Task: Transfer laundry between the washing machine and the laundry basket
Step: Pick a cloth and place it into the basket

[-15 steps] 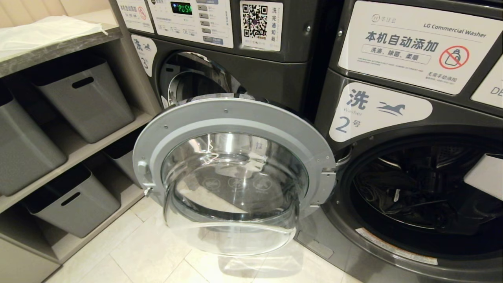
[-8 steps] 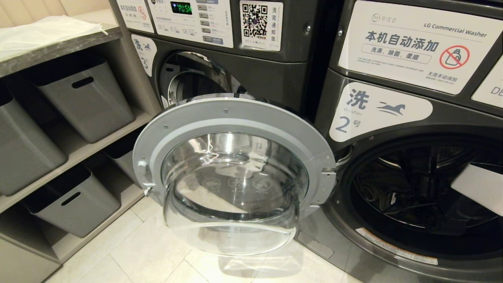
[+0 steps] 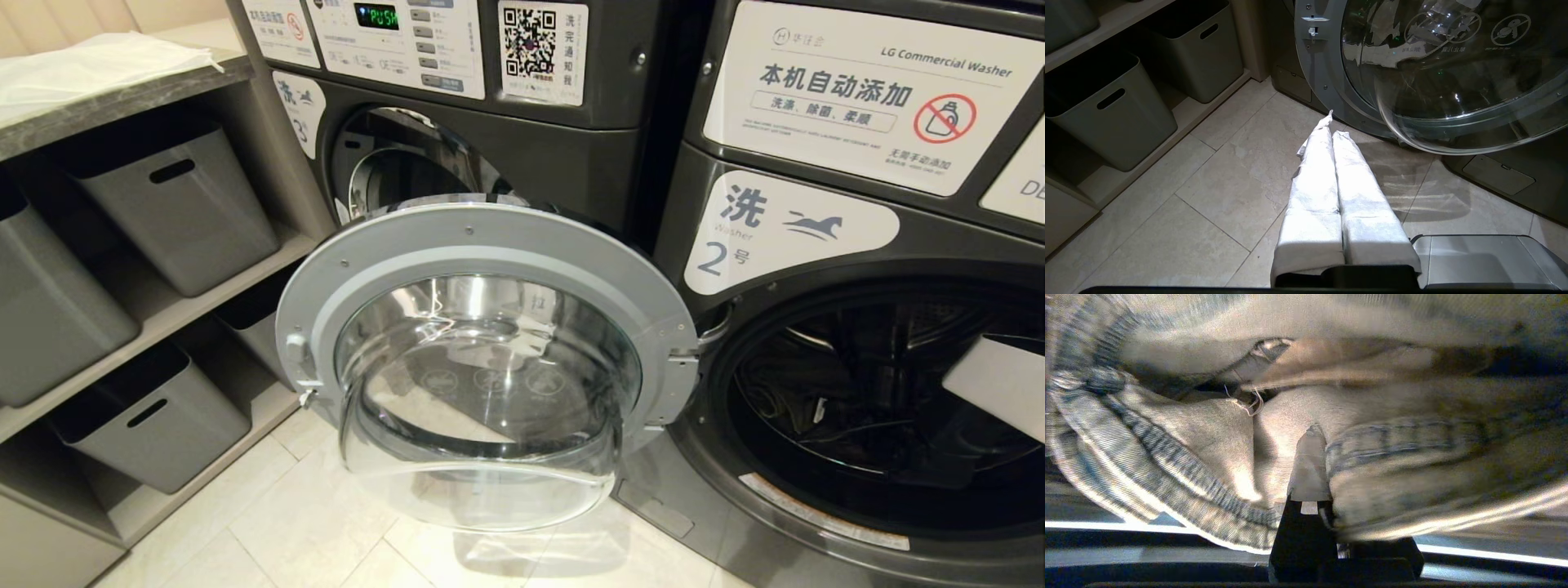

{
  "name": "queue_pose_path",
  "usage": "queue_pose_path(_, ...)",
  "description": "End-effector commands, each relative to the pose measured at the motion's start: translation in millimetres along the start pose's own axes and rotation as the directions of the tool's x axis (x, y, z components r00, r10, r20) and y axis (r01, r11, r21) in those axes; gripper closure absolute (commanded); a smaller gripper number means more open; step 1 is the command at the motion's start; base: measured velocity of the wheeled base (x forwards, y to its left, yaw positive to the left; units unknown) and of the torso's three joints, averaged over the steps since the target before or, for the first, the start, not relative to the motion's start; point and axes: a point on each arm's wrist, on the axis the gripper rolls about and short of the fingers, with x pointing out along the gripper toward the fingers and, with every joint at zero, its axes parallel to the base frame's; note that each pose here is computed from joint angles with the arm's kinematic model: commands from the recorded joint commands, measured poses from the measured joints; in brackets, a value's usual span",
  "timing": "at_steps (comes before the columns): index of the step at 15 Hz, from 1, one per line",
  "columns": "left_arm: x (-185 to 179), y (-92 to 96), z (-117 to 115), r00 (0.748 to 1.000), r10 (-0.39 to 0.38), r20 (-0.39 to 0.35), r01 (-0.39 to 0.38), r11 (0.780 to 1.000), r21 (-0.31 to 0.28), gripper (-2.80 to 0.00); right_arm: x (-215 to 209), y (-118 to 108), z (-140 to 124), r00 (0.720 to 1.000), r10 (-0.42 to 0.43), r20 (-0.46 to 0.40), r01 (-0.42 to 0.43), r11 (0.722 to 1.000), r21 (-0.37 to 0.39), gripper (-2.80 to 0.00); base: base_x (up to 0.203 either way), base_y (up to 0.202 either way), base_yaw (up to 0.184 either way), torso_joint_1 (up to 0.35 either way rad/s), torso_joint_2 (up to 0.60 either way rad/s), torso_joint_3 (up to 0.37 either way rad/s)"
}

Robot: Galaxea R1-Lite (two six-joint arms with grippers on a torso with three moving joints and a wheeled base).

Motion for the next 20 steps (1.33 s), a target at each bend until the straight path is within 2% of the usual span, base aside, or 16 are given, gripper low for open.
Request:
queue_pose_path(1,0.0,0.0,-0.5,1.0,0.0,0.0,0.0,1.0,0.0,0.0,-15.4,-2.0,15.6,1.0,0.001,0.023,-0.002,1.0,0.012,0.0,0.0,0.0,0.0,0.0,0.0,0.0)
queue_pose_path(4,0.0,0.0,-0.5,1.0,0.0,0.0,0.0,1.0,0.0,0.0,-61.2,-13.6,5.8,0.996,0.003,-0.091,-0.003,1.0,-0.005,0.0,0.0,0.0,0.0,0.0,0.0,0.0)
queue_pose_path(6,0.0,0.0,-0.5,1.0,0.0,0.0,0.0,1.0,0.0,0.0,-102.3,-22.5,-8.0,0.98,0.046,-0.192,-0.05,0.999,-0.019,0.0,0.0,0.0,0.0,0.0,0.0,0.0)
queue_pose_path(7,0.0,0.0,-0.5,1.0,0.0,0.0,0.0,1.0,0.0,0.0,-119.9,-25.9,-8.1,0.976,0.065,-0.21,-0.07,0.997,-0.016,0.0,0.0,0.0,0.0,0.0,0.0,0.0)
queue_pose_path(10,0.0,0.0,-0.5,1.0,0.0,0.0,0.0,1.0,0.0,0.0,-157.7,-33.0,1.5,0.977,0.096,-0.191,-0.094,0.995,0.019,0.0,0.0,0.0,0.0,0.0,0.0,0.0)
queue_pose_path(13,0.0,0.0,-0.5,1.0,0.0,0.0,0.0,1.0,0.0,0.0,-196.7,-42.7,-6.2,0.969,0.122,-0.217,-0.121,0.992,0.02,0.0,0.0,0.0,0.0,0.0,0.0,0.0)
queue_pose_path(17,0.0,0.0,-0.5,1.0,0.0,0.0,0.0,1.0,0.0,0.0,-238.0,-52.3,-1.1,0.967,0.141,-0.213,-0.141,0.99,0.016,0.0,0.0,0.0,0.0,0.0,0.0,0.0)
queue_pose_path(20,0.0,0.0,-0.5,1.0,0.0,0.0,0.0,1.0,0.0,0.0,-269.3,-60.0,4.1,0.981,0.138,-0.138,-0.137,0.99,0.013,0.0,0.0,0.0,0.0,0.0,0.0,0.0)
